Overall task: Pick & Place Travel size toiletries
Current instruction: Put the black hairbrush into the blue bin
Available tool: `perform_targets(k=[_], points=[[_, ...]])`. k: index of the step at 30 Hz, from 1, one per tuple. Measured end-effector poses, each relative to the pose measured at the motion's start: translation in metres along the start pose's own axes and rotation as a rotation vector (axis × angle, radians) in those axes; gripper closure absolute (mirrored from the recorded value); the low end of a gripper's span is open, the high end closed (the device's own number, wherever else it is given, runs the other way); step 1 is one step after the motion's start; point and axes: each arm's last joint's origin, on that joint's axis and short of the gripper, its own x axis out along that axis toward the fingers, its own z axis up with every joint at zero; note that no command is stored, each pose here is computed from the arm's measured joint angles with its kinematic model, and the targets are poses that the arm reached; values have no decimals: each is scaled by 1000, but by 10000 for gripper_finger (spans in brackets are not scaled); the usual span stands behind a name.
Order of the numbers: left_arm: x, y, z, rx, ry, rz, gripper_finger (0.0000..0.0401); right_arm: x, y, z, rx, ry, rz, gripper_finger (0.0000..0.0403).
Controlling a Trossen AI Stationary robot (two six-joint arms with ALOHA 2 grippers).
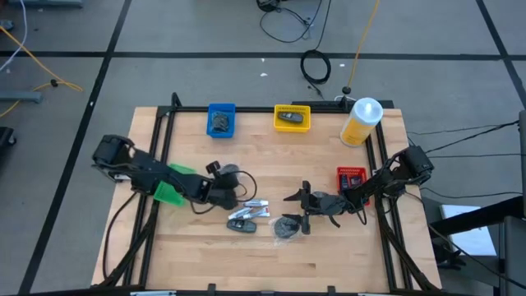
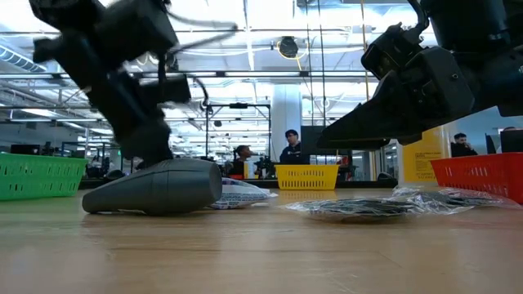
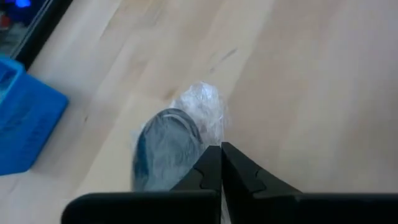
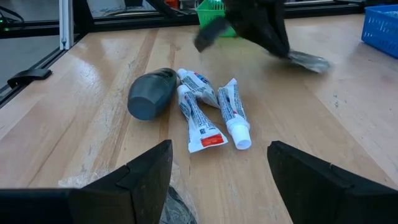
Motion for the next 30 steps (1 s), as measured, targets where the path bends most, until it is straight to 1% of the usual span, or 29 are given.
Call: perform_targets(k=[2,4,7,10,13,17,21,23,26,30], points=[[-12,-1,6,-26,-40,-65,400,0,0,0,-1,1,0,149],[-23,-3,13,-61,-85,-152,400,0,0,0,-2,1,0,149],[-36,-7,25,-103,-148,-340,400,0,1,0,-14,0,2,149],[-43,-13,36,-138,-214,-523,399,1,1,2,-28,-8,3,149],[-47,-19,45,-138,-290,-653,400,5,4,8,-48,-30,6,149],[-47,-23,52,-139,-365,-688,400,10,8,17,-80,-63,1,149],[-46,-21,55,-125,-396,-697,398,15,11,27,-114,-95,-13,151],[-47,-21,57,-123,-420,-698,397,17,13,31,-132,-110,-13,159],[-49,-20,60,-107,-468,-704,400,22,13,39,-147,-134,-13,190],[-49,-20,62,-90,-489,-704,393,28,7,47,-149,-148,50,253]])
